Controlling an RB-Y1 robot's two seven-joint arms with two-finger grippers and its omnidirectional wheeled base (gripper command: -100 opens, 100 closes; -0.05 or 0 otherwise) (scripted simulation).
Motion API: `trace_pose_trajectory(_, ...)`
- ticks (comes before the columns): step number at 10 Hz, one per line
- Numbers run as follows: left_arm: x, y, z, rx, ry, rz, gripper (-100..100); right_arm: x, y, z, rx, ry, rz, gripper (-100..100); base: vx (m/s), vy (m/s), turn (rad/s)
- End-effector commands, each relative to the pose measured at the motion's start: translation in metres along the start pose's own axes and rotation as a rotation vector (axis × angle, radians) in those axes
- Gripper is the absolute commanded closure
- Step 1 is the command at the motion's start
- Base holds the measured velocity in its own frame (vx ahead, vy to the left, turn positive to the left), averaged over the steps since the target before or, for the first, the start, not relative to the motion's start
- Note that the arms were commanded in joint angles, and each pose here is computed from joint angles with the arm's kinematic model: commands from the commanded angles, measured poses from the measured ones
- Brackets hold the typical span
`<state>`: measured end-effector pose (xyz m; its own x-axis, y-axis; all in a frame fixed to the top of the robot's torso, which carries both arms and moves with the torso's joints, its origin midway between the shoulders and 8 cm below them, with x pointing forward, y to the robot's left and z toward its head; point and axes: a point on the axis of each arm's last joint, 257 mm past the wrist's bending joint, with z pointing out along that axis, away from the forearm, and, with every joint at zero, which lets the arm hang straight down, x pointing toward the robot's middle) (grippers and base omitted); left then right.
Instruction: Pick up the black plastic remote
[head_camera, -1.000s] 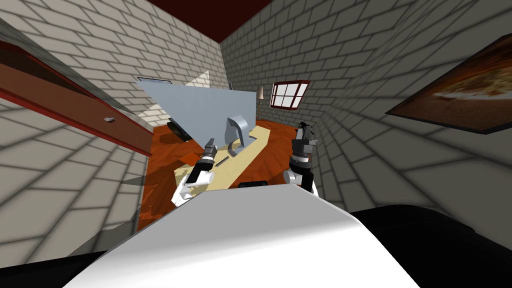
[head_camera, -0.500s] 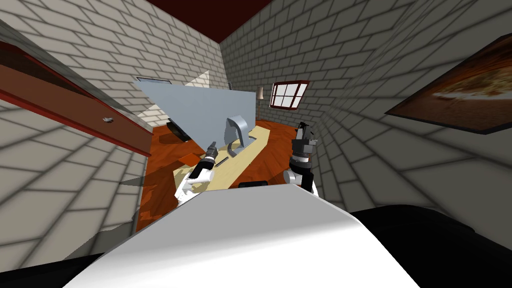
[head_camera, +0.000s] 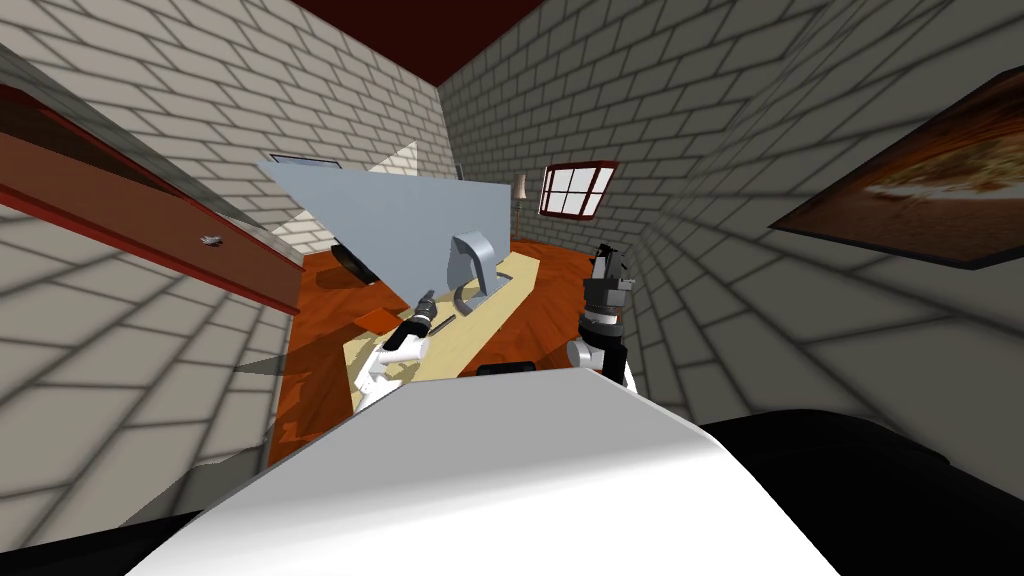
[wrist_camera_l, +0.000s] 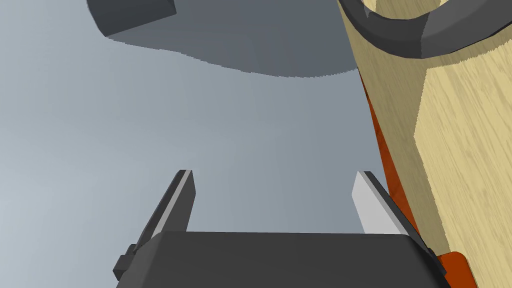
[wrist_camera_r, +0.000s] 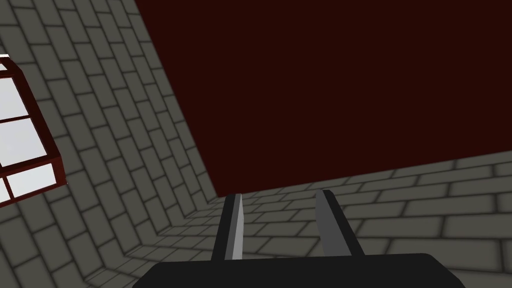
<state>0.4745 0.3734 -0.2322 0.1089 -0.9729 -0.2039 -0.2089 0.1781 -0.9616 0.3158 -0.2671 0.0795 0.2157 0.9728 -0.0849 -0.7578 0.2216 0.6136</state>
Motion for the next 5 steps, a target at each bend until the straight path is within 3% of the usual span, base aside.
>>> trace_pose_trajectory(1, -0.001, 0.006, -0.001, -0.027, 0.000, -0.003, -100, 0.000, 0.000, 0.000, 0.000, 0.000, 0.000, 0, 0.011, -0.005, 0.000)
trace_pose_trajectory(2, -0.006, 0.028, 0.005, -0.092, -0.003, -0.020, -100, 0.000, 0.000, 0.000, 0.000, 0.000, 0.000, 0, 0.026, -0.008, -0.015)
trace_pose_trajectory(5, -0.012, 0.057, 0.009, -0.185, -0.007, -0.040, -100, 0.000, 0.000, 0.000, 0.000, 0.000, 0.000, 0, 0.033, -0.008, -0.012)
